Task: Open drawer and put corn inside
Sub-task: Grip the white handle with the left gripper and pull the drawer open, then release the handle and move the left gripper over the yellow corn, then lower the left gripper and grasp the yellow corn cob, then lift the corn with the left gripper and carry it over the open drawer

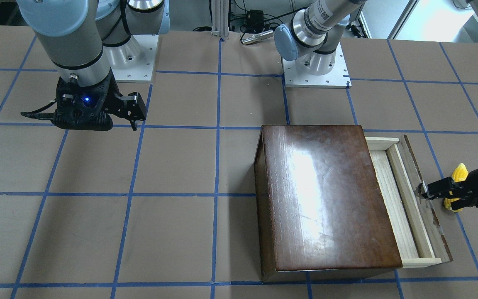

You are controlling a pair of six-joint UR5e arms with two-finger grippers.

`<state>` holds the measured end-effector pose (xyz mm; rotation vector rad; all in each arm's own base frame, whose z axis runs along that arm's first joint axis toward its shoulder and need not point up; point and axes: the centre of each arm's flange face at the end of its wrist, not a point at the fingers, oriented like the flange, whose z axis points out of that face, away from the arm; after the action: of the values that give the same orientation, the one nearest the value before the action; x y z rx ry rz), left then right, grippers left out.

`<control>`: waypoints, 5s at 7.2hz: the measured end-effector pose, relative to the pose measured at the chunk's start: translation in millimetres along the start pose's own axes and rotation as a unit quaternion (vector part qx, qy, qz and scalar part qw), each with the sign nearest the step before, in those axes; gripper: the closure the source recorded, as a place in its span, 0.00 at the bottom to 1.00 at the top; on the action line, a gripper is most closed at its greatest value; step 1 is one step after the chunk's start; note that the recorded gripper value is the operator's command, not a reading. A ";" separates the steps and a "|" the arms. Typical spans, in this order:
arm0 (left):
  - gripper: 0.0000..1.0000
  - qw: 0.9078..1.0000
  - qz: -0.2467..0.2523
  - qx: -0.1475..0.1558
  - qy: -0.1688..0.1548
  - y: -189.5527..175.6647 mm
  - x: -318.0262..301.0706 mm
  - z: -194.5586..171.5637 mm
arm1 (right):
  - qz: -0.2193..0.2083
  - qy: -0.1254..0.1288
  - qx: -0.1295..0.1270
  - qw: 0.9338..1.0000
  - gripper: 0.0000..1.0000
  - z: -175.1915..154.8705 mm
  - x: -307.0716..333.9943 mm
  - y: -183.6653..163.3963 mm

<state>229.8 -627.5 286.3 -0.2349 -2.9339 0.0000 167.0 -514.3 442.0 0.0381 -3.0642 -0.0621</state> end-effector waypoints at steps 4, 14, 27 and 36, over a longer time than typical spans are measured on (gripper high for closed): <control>0.00 1.000 -0.007 0.005 -0.004 6.6 -13.2 -5.9 | 0.000 0.000 0.000 1.000 0.00 0.0 0.0 0.0; 0.00 0.984 0.148 -0.019 -0.094 59.6 -106.9 -34.4 | 0.000 0.000 0.000 1.000 0.00 0.0 0.0 0.0; 0.54 0.965 0.238 -0.075 -0.083 106.8 -139.5 67.9 | 0.000 0.000 0.000 1.000 0.00 0.0 0.0 0.0; 1.00 0.969 0.201 -0.052 -0.137 65.5 -96.6 -34.1 | 0.000 0.000 0.000 1.000 0.00 0.0 0.0 0.0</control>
<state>340.3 -578.6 299.7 -0.9090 -3.0992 -0.0667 167.0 -514.3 442.0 0.0381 -3.0643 -0.0617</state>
